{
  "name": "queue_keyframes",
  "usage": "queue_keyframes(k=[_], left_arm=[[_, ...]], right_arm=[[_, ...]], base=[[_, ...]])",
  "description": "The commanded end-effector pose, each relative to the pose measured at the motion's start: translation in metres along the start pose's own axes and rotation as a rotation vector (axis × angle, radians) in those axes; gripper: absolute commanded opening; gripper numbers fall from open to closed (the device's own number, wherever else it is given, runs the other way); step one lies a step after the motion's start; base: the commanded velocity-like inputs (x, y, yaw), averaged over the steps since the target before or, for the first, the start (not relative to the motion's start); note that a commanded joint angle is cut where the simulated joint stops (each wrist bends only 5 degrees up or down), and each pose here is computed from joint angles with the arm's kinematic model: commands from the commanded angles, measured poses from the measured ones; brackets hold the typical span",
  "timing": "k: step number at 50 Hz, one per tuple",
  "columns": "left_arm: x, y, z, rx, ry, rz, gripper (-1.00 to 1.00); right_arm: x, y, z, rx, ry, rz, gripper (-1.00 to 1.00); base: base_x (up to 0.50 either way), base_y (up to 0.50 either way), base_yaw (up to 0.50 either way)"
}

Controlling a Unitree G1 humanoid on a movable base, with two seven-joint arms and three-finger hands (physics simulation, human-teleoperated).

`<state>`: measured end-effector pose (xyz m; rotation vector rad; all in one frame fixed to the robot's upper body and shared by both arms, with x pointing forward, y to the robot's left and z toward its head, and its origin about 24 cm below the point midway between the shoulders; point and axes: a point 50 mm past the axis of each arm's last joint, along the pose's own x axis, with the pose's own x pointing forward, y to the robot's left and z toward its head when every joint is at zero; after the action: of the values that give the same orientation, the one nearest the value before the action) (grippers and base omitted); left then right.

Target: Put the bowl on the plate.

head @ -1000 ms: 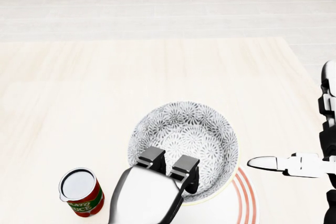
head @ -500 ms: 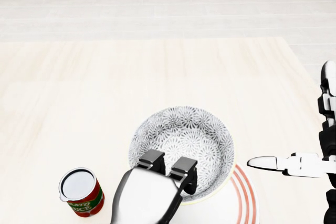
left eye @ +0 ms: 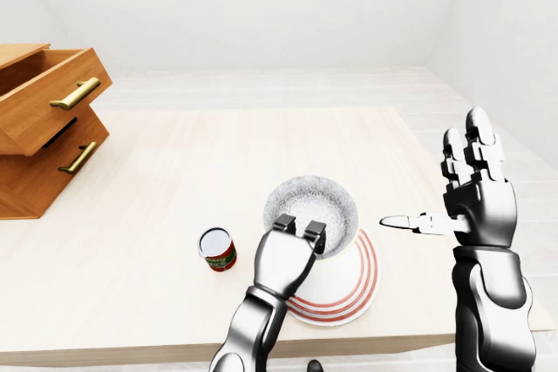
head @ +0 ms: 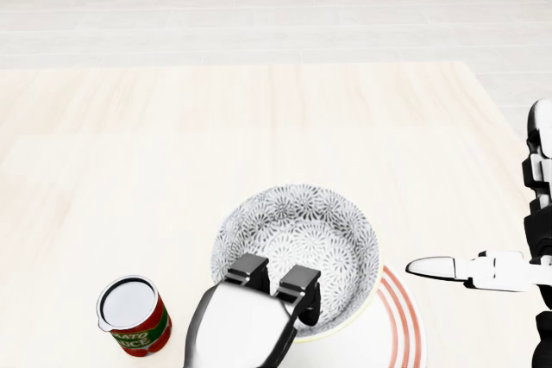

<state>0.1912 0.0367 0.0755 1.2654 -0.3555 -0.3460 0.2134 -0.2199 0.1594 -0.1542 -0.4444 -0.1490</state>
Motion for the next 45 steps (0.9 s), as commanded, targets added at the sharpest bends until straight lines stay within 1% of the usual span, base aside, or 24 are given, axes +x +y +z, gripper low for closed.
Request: queue_keyframes(k=[1, 15, 35, 39, 45], left_arm=[[-0.003, 0.001, 0.000, -0.022, -0.001, 0.018, -1.00], [-0.006, -0.012, 0.000, -0.037, -0.002, -0.005, -1.00], [-0.004, -0.017, -0.001, -0.032, 0.000, -0.015, -1.00], [-0.007, -0.021, 0.001, -0.050, -0.002, -0.042, -1.00], [-0.007, -0.022, 0.001, -0.048, -0.002, -0.041, -1.00]], right_arm=[[0.000, 0.000, 0.001, 0.000, -0.005, 0.002, 1.00], [0.001, 0.000, 0.001, -0.002, -0.004, 0.000, 1.00], [0.002, -0.002, 0.002, -0.004, -0.013, -0.005, 1.00], [0.001, -0.001, 0.001, -0.006, -0.004, -0.003, 1.00], [0.001, -0.001, -0.001, -0.003, 0.001, -0.002, 1.00]], base=[[0.00, 0.00, 0.00], [0.00, 0.00, 0.00], [0.00, 0.00, 0.00], [0.00, 0.00, 0.00], [0.00, 0.00, 0.00]])
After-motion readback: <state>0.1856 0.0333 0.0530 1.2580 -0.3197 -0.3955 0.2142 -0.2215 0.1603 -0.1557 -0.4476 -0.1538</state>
